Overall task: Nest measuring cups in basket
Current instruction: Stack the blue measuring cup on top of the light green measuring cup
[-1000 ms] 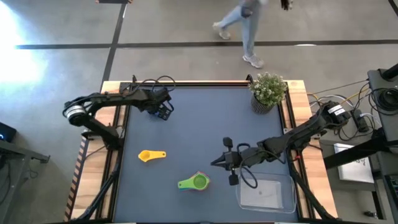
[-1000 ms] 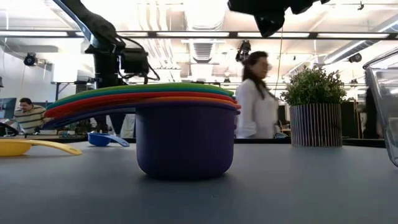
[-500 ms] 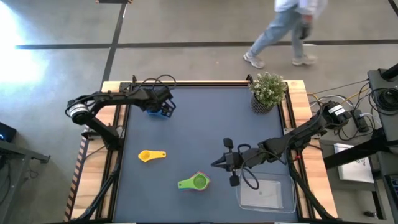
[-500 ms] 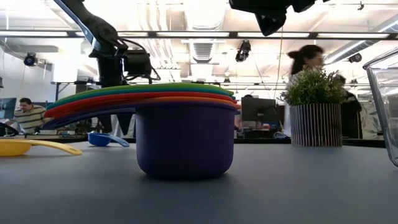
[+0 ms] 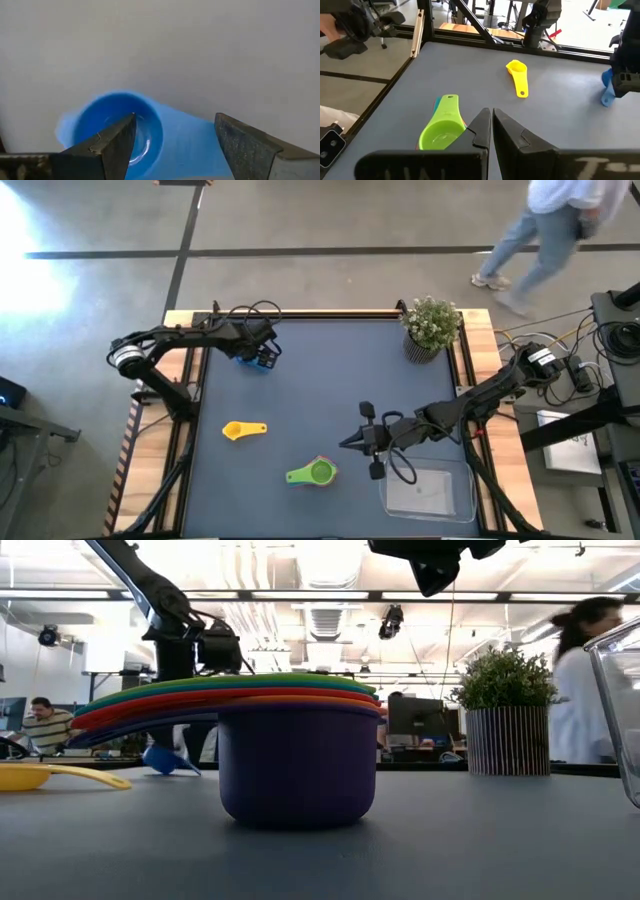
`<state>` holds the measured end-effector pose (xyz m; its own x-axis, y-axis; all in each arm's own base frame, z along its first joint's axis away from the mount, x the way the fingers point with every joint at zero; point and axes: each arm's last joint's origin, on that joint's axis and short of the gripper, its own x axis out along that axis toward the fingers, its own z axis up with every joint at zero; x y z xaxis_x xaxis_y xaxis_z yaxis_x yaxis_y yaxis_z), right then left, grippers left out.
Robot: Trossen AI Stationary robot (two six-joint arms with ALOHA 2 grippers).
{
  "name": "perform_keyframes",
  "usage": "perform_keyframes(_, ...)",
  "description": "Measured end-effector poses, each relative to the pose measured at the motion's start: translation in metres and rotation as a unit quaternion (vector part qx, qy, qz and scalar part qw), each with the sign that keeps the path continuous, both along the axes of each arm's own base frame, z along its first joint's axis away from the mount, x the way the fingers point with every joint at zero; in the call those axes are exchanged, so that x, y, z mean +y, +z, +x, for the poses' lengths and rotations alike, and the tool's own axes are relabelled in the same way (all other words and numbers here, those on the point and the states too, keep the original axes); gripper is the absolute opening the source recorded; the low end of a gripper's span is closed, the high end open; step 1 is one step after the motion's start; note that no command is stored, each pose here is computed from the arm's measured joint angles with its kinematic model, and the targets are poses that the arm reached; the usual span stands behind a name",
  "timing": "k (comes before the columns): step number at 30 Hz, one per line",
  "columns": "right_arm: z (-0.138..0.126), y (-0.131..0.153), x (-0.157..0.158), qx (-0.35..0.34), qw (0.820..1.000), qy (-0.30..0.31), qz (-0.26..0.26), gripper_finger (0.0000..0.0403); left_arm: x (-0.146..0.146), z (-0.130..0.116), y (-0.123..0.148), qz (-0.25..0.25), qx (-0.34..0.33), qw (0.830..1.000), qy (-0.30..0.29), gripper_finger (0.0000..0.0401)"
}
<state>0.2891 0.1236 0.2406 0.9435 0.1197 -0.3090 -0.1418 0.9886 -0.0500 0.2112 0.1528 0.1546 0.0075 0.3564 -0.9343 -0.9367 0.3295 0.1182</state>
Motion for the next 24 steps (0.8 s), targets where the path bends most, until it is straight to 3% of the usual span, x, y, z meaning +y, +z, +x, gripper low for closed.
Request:
perform_keyframes(11,0.0,-0.001,0.0,0.003,1.0,0.0,-0.001,0.0009,-0.003,0.003,-0.012,-0.024,0.029,0.998,-0.058,0.024)
perform_keyframes(18,0.0,-0.001,0.0,0.004,1.0,0.0,-0.002,0.0009,-0.021,0.01,0.006,-0.033,-0.02,0.993,-0.113,0.0232)
perform_keyframes(24,0.0,-0.001,0.0,0.005,1.0,0.0,-0.002,0.0009,-0.048,0.02,0.018,-0.051,-0.051,0.976,-0.204,0.0232)
